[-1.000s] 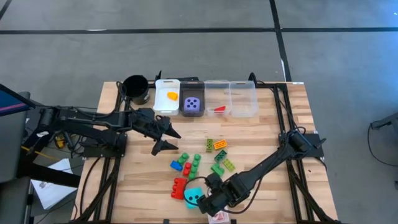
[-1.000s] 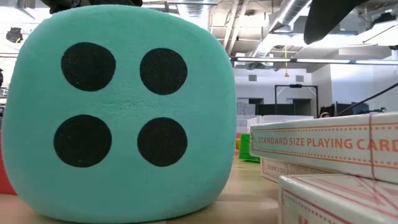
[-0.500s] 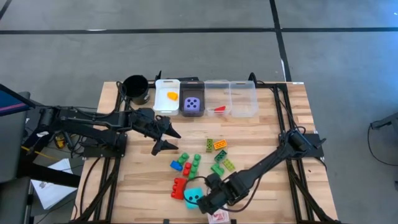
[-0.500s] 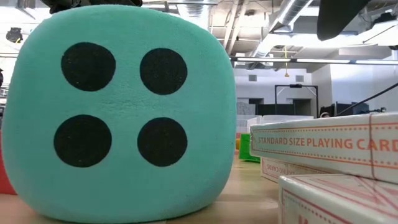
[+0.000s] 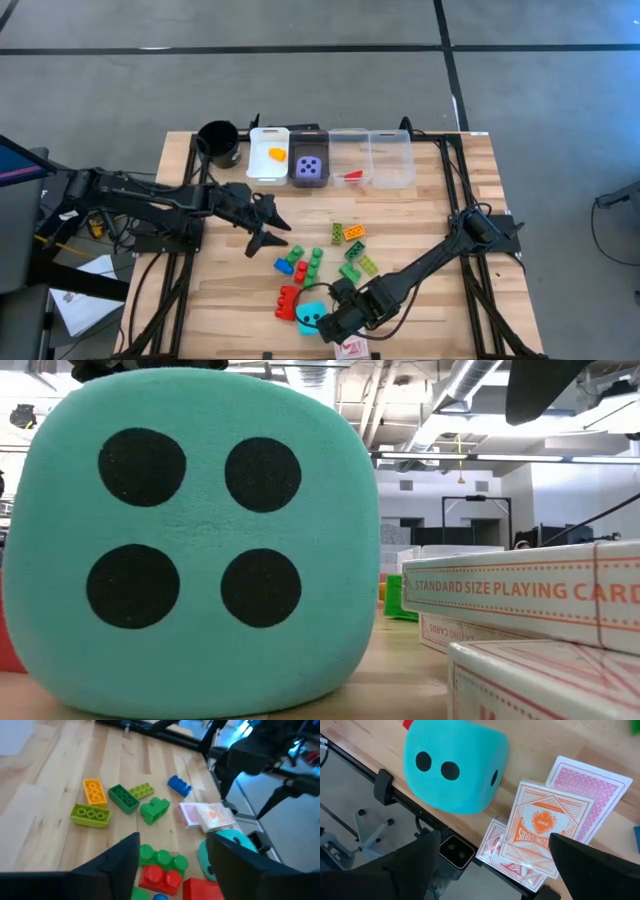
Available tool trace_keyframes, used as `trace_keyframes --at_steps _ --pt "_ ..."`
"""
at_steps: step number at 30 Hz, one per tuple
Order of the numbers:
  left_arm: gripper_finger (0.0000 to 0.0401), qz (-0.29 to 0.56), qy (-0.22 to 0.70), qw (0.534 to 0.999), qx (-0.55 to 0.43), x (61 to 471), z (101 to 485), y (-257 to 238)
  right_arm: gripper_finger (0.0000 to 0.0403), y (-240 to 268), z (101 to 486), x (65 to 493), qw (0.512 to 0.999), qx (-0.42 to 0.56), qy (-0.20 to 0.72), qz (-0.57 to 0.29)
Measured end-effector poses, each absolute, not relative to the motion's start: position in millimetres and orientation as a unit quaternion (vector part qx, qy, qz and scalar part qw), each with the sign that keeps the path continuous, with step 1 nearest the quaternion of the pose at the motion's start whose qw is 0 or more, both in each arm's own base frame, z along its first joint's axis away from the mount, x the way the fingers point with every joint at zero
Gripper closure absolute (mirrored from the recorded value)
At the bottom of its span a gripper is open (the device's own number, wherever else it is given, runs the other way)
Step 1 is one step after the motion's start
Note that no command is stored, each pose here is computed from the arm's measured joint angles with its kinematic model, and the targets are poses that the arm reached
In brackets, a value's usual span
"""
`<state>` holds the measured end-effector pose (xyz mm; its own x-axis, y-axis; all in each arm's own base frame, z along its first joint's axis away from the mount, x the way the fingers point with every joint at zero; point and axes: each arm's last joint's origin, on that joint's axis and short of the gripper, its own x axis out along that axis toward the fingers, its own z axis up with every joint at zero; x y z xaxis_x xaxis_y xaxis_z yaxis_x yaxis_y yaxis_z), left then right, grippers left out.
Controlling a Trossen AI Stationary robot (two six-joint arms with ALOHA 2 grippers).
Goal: Pick & Place Toys
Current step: Move the blue dice
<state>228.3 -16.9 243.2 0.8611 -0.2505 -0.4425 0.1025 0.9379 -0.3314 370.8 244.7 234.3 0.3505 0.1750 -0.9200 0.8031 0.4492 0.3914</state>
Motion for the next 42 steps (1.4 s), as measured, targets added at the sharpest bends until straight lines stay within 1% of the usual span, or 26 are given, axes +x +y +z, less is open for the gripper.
trace_keyframes --at_steps 3,9,10,15,20,23,26,33,42 --pt "0.0247 -0.095 0.263 0.949 -0.148 232 236 -21 0.0037 245 234 371 0.674 0.470 0.520 -0.233" --pt "0.0378 -0.101 0.296 0.938 -0.148 240 222 -27 0.0037 244 234 371 0.674 0.469 0.521 -0.234" --pt "0.0389 -0.100 0.297 0.938 -0.151 241 221 -27 0.0037 244 234 371 0.674 0.469 0.521 -0.234" --pt "0.0397 -0.099 0.310 0.933 -0.156 245 214 -29 0.0037 240 233 370 0.670 0.464 0.525 -0.246" --pt "0.0398 -0.097 0.320 0.930 -0.156 247 209 -29 0.0037 227 225 373 0.651 0.461 0.530 -0.288" --pt "0.0400 -0.098 0.316 0.931 -0.156 247 211 -29 0.0037 219 216 380 0.636 0.462 0.542 -0.297" --pt "0.0400 -0.099 0.311 0.933 -0.155 248 212 -29 0.0037 211 209 390 0.630 0.467 0.551 -0.285" --pt "0.0400 -0.100 0.307 0.934 -0.155 247 213 -29 0.0037 203 196 401 0.595 0.482 0.587 -0.263" --pt "0.0400 -0.099 0.321 0.929 -0.155 245 211 -29 0.0037 201 194 415 0.622 0.499 0.559 -0.226"
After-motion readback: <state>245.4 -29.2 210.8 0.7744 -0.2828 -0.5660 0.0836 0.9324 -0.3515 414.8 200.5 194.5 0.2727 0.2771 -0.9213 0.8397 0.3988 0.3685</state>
